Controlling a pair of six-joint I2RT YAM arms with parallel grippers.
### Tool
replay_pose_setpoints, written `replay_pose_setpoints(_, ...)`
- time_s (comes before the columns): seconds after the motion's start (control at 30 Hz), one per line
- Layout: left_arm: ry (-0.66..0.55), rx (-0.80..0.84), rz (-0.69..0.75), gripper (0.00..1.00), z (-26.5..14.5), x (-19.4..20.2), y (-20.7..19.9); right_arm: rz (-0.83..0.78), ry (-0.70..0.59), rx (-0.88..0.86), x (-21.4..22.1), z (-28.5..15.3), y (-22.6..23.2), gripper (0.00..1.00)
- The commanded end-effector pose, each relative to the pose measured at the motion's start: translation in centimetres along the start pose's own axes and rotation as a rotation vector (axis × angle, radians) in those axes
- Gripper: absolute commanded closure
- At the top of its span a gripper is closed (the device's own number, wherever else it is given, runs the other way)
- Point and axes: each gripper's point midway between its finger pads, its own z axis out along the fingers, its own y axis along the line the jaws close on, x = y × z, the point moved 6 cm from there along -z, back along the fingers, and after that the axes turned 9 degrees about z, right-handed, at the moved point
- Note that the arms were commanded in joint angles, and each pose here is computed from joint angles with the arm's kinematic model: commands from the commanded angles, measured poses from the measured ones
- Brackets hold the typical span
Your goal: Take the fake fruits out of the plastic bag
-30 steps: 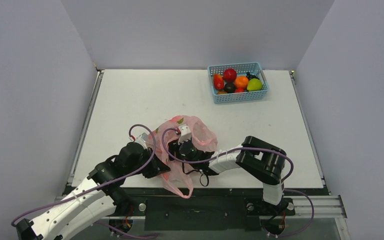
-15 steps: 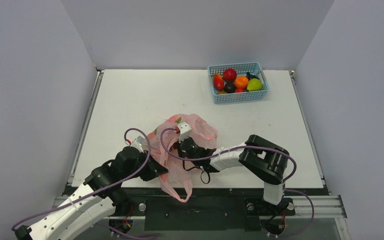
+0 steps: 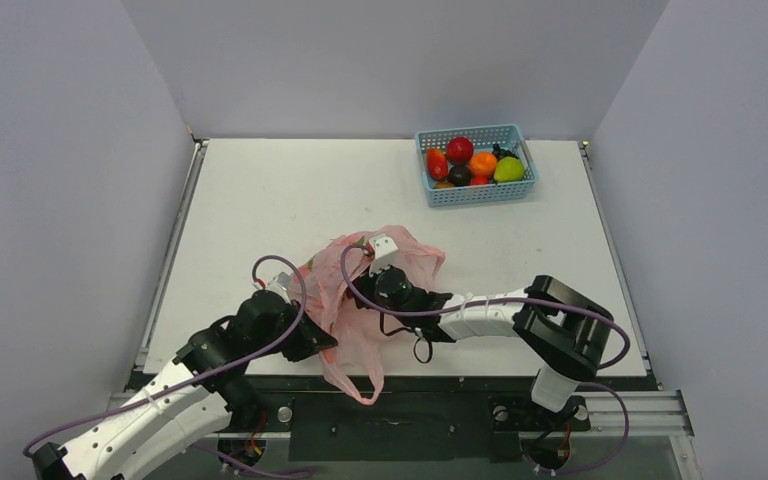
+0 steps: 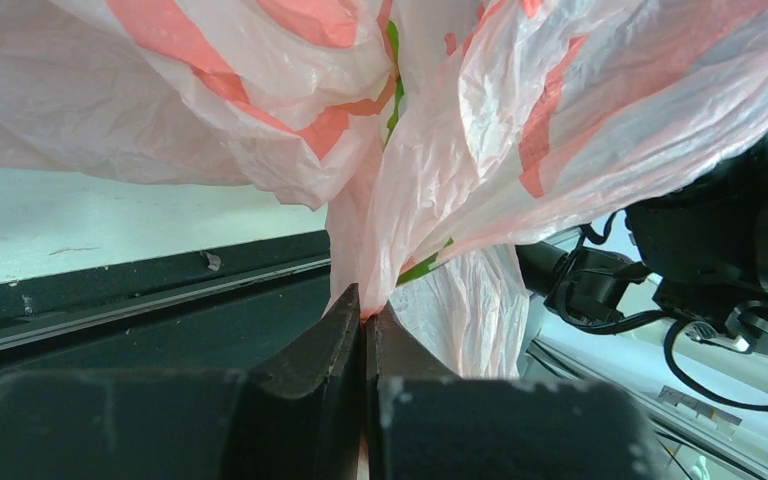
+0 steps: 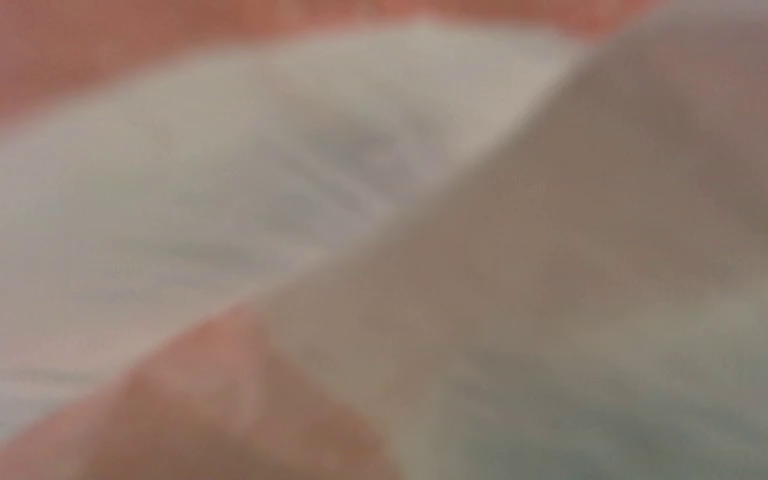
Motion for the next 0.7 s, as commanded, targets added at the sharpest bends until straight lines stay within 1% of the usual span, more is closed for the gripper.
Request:
replay_pose_setpoints(0.0,-0.012,0.047,0.024,1.00,-0.1,-0.5,-1.3,0.088,-0.075,-0.015,-1.2,1.4,0.8,0.53)
replay_pose_setpoints(0.03,-0.009,0.046,0.028,1.00,-0.1,-0.5,-1.4,0.092,-0.074,0.004,-0.8,2.0,0.5,0.51)
replay_pose_setpoints(0.07,-0.005,0.047,0.031,1.00,-0.1,-0.5,-1.4,0.108,-0.099,0.015,-1.2,2.4,0.5,0.47)
replay_pose_setpoints(0.1,0.000,0.043,0.034,1.00,0.0,-0.5,-1.4,0.107,-0.090,0.026,-0.6,3.0,0.2,0.45)
replay_pose_setpoints(0.27,0.004,0.051,0.045,1.00,0.3,-0.6,-1.8,0.078,-0.113,0.045,-0.6,5.2,0.1,0.42)
replay_pose_setpoints(0.3,0.005,0.050,0.046,1.00,0.4,-0.7,-1.8,0.063,-0.109,0.059,-0.2,5.9,0.0,0.40)
replay_pose_setpoints(0.43,0.013,0.050,0.047,1.00,0.8,-0.6,-1.7,0.001,-0.087,0.156,1.6,8.5,-1.1,0.38)
replay_pose_setpoints(0.53,0.011,0.056,0.042,1.00,0.8,-0.4,-1.5,-0.059,-0.091,0.237,2.9,9.1,-2.0,0.40)
replay_pose_setpoints(0.6,0.004,0.061,0.038,1.00,0.6,-0.4,-1.4,-0.098,-0.094,0.262,3.4,9.3,-2.5,0.47)
replay_pose_setpoints(0.63,-0.001,0.060,0.037,1.00,0.6,-0.4,-1.3,-0.119,-0.091,0.266,3.6,9.3,-2.7,0.53)
replay_pose_setpoints(0.67,-0.003,0.060,0.035,1.00,0.5,-0.3,-1.2,-0.125,-0.093,0.266,3.5,9.2,-2.7,0.55)
